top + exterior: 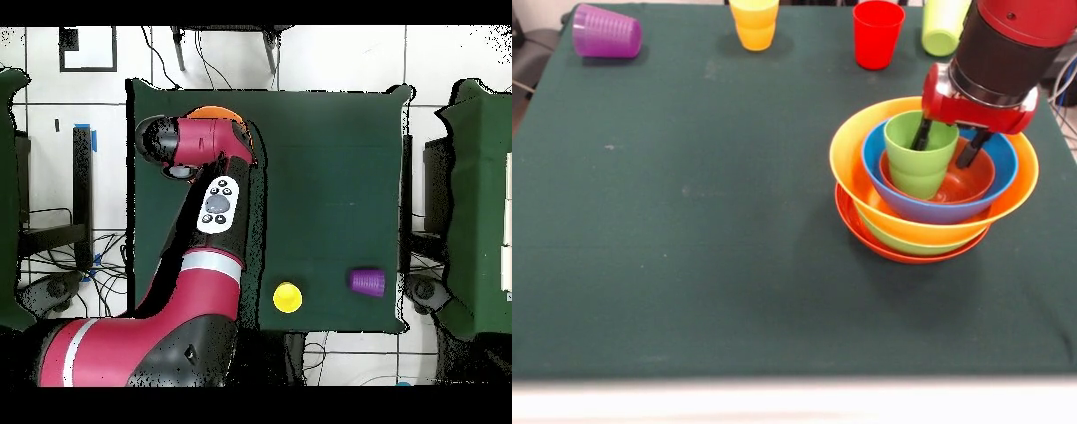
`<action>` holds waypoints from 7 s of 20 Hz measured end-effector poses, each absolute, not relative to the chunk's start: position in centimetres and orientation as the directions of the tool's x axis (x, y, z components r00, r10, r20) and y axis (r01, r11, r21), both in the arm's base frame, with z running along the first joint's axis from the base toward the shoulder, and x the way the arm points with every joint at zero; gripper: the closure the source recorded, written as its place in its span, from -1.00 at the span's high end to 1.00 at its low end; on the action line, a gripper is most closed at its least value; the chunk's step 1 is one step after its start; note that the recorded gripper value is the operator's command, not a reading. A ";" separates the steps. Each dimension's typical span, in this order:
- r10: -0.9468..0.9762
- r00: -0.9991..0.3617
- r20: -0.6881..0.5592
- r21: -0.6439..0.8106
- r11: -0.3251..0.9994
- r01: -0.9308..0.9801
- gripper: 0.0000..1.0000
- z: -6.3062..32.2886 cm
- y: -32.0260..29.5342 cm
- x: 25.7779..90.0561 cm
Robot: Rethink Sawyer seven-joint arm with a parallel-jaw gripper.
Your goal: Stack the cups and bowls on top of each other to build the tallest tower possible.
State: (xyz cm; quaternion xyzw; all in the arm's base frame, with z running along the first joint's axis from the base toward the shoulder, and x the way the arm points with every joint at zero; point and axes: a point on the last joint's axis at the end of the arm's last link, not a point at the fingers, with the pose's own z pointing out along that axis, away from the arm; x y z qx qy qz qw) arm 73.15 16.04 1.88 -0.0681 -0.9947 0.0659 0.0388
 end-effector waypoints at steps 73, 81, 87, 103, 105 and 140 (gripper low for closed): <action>0.276 -0.958 -0.080 -0.111 0.952 0.284 1.00 9.5 8.7 51.4; 0.252 -0.963 -0.100 -0.117 0.958 0.262 1.00 7.1 8.7 50.5; 0.243 -0.966 -0.089 -0.119 0.960 0.253 1.00 5.2 8.9 49.6; 0.245 -0.968 -0.050 -0.095 0.964 0.249 1.00 6.1 9.4 48.5; 0.257 -0.965 -0.044 -0.080 0.962 0.260 1.00 7.5 9.3 48.8; 0.135 -0.990 -0.040 -0.058 0.989 0.137 1.00 4.5 11.5 44.2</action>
